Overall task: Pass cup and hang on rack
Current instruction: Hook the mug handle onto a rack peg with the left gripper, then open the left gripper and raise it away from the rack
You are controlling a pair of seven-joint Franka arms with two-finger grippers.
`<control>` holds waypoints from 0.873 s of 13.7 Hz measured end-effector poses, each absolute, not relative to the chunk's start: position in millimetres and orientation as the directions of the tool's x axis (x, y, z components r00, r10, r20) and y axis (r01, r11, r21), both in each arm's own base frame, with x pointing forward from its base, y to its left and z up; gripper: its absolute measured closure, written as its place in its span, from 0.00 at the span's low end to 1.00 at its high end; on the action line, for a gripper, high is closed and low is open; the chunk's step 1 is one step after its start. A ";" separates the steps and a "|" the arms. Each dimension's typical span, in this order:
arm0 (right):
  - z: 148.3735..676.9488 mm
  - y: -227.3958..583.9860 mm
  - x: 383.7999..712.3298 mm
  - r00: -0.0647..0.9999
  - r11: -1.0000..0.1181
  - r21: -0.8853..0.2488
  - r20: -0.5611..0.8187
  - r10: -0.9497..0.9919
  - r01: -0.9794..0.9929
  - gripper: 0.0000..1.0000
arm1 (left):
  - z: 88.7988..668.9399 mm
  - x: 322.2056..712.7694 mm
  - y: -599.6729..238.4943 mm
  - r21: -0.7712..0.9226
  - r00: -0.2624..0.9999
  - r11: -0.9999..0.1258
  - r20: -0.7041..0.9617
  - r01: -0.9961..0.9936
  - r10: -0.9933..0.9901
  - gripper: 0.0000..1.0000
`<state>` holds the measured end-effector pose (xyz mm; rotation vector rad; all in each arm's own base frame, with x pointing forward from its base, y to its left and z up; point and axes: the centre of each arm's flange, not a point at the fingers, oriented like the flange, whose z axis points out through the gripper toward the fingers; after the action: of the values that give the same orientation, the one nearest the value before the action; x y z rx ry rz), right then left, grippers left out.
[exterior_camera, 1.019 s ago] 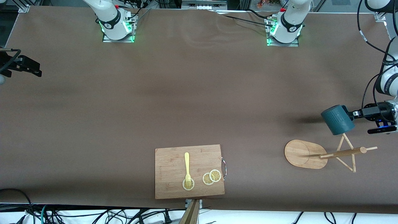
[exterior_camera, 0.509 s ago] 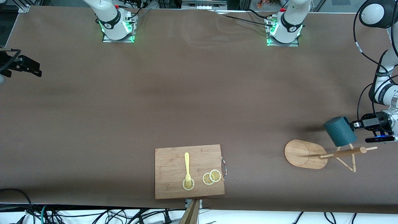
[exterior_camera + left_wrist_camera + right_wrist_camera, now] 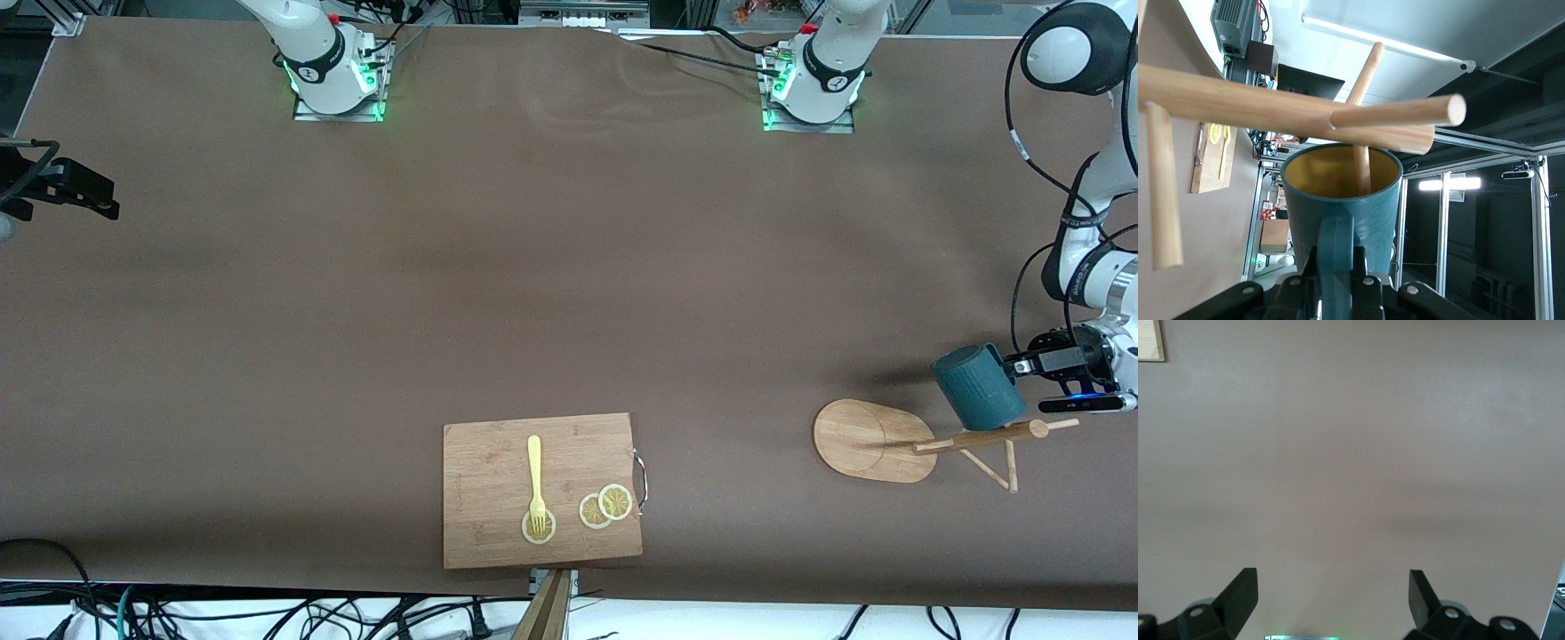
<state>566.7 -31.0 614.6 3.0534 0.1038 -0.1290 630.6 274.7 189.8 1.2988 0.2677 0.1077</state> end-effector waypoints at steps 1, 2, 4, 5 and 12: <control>614.6 -31.1 566.7 0.994 -0.994 0.081 -0.087 0.064 0.071 0.00 | 191.7 632.4 276.9 0.962 0.965 0.264 -0.127 0.063 0.231 0.72; 614.6 -31.1 566.7 0.994 -0.994 0.081 -0.087 0.064 0.071 0.00 | 193.6 633.5 278.4 0.964 0.965 0.261 -0.121 0.058 0.233 0.62; 614.6 -31.1 566.7 0.994 -0.994 0.081 -0.087 0.064 0.071 0.00 | 195.2 633.4 283.9 0.967 0.964 0.251 -0.115 0.053 0.240 0.41; 614.6 -31.1 566.7 0.994 -0.994 0.081 -0.087 0.064 0.071 0.00 | 196.9 632.4 290.7 0.970 0.963 0.236 -0.110 0.050 0.246 0.30; 614.6 -31.3 566.7 0.994 -0.994 0.081 -0.087 0.064 0.071 0.00 | 267.8 630.5 334.4 0.958 0.994 -0.267 0.108 -0.099 0.018 0.00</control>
<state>566.7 -31.3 614.6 3.0534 0.1031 -0.1290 630.5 334.4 267.8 1.8385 -0.0596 0.1121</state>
